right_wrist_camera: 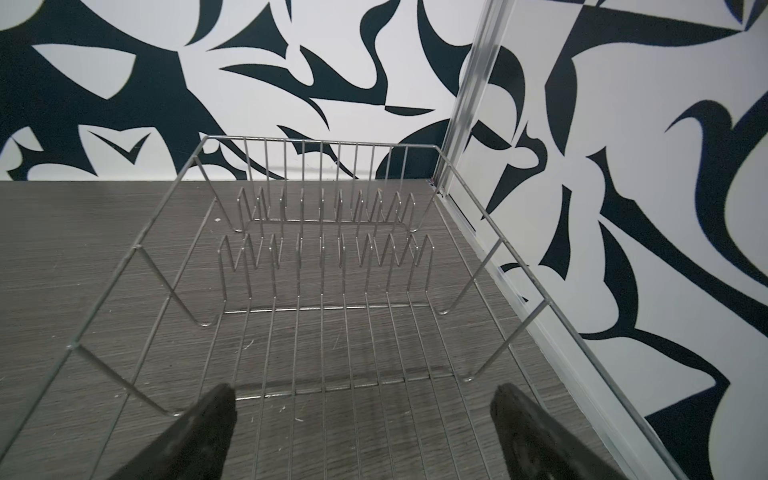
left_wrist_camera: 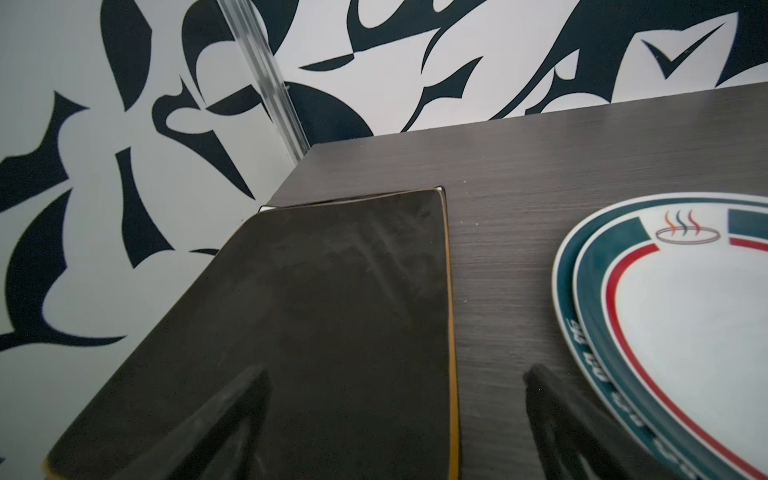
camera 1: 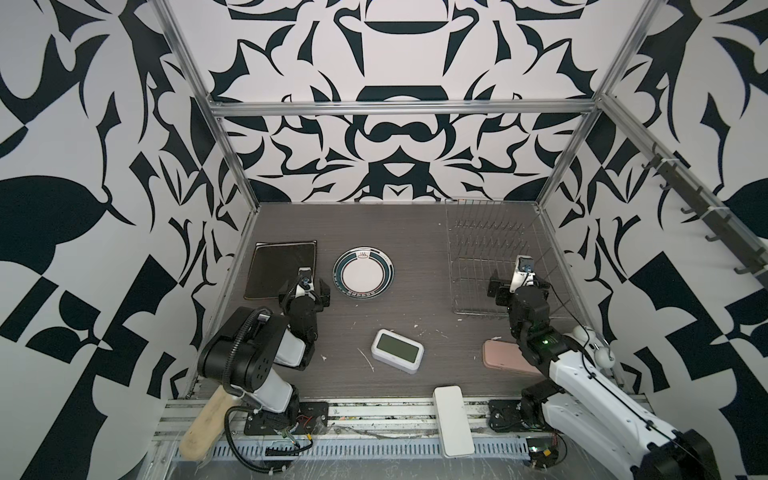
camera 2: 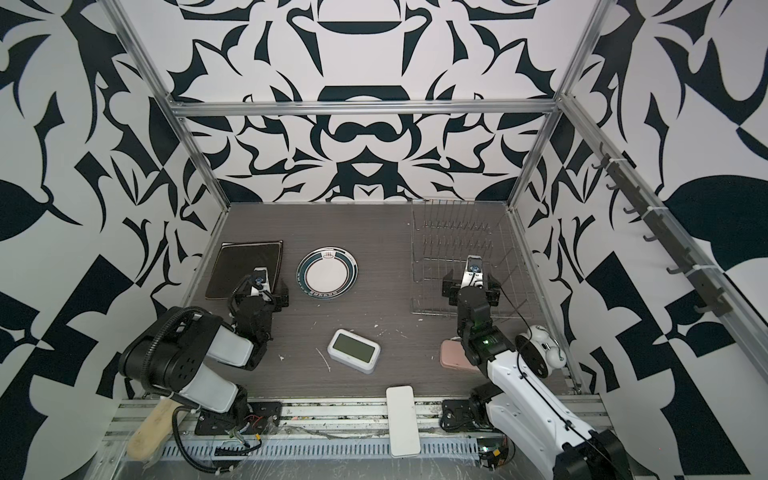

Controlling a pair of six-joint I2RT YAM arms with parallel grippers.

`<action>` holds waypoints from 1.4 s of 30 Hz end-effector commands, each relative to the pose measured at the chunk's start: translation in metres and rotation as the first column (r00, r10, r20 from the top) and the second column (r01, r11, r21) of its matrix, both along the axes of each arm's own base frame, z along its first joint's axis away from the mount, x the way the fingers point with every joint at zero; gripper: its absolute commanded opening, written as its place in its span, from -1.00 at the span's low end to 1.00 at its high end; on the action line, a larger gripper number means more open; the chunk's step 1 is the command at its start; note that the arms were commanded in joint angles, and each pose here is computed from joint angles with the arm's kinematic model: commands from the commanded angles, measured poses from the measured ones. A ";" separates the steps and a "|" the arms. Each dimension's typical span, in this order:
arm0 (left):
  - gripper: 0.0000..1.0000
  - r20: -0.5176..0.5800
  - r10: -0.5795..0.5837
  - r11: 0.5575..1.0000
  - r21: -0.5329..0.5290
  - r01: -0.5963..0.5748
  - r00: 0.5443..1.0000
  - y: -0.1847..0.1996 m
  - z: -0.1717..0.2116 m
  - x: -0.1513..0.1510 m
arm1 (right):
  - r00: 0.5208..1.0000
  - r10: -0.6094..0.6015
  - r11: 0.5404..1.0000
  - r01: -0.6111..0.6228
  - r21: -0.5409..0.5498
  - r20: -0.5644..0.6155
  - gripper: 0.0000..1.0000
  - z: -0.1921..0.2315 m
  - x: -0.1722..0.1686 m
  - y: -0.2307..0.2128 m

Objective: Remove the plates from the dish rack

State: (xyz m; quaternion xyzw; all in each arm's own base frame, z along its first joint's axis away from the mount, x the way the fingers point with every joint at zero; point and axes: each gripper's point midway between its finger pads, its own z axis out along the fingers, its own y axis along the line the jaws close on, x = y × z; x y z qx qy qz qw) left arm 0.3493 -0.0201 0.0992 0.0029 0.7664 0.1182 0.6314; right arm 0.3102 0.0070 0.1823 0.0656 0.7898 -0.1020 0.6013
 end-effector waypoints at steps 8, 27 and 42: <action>0.99 0.040 -0.116 0.993 -0.018 0.116 0.992 -0.016 0.009 0.013 | 1.000 -0.009 1.000 0.009 0.022 0.019 1.00 -0.010 0.015 -0.006; 0.99 -0.087 -0.049 0.996 -0.082 0.042 0.995 0.003 -0.004 0.039 | 1.000 0.026 1.000 -0.026 -0.006 0.017 1.00 -0.038 0.025 -0.006; 0.99 -0.088 -0.049 0.996 -0.083 0.042 0.995 0.003 -0.005 0.039 | 0.998 0.058 0.998 -0.057 -0.023 0.034 1.00 -0.059 0.040 -0.002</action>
